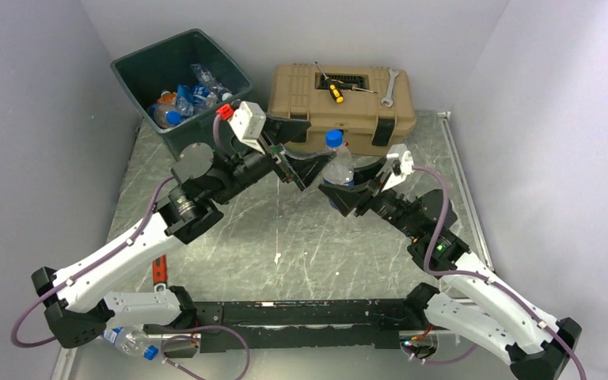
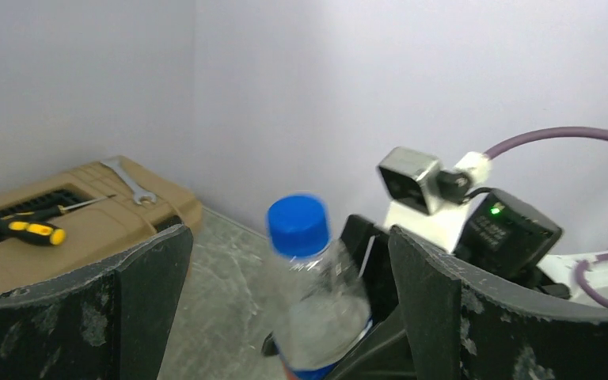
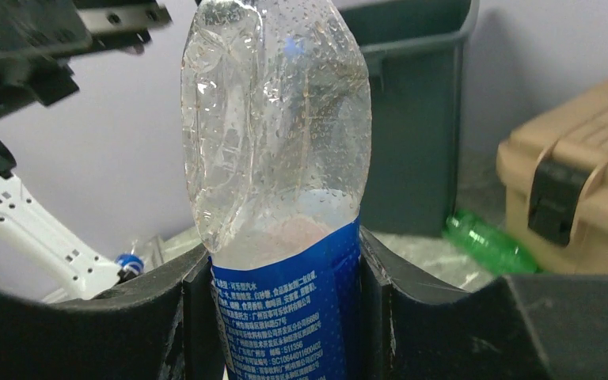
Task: Put the plastic bottles in the bin
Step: Pick up the plastic bottle from the corner of the board.
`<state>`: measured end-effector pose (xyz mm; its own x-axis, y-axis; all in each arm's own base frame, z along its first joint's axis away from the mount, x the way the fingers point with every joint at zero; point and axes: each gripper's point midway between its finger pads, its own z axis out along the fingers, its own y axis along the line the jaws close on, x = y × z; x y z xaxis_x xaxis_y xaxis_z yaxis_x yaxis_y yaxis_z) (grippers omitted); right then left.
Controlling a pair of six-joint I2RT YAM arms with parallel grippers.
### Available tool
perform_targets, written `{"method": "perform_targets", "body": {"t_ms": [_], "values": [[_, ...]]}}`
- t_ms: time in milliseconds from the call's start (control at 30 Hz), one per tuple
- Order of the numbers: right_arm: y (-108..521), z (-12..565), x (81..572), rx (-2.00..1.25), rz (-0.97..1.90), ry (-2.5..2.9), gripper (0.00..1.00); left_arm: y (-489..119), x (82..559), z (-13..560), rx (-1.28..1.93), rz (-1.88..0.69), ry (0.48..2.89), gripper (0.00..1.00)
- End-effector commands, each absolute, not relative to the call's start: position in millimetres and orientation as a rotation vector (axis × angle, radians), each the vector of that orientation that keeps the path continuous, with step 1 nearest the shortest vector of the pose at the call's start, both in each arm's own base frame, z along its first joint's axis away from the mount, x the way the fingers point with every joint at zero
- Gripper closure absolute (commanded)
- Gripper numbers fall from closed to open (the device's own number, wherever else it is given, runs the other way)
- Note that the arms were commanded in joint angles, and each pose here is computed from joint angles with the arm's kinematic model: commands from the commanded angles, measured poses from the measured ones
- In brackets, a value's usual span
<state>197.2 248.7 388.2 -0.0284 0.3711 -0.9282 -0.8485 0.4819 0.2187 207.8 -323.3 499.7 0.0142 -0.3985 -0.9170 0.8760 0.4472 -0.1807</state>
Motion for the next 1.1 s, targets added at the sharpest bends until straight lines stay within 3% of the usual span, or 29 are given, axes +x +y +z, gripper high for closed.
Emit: {"method": "perform_targets", "body": {"t_ms": [0,733,867,1000,1067], "values": [[247,390,183,-0.480,1.114,1.240,0.67,-326,187,537,0.529,-1.198,1.064,0.00],[255,388,177,-0.529,1.154,1.222,0.67,-368,189,488,0.710,-1.251,1.265,0.00],[255,385,177,-0.559,1.130,1.223,0.67,-375,195,479,0.708,-1.247,1.317,0.08],[253,385,178,-0.563,1.107,1.218,0.68,-379,195,472,0.728,-1.256,1.345,0.26],[251,386,178,-0.554,1.096,1.209,0.67,-381,193,468,0.744,-1.265,1.359,0.29]]}}
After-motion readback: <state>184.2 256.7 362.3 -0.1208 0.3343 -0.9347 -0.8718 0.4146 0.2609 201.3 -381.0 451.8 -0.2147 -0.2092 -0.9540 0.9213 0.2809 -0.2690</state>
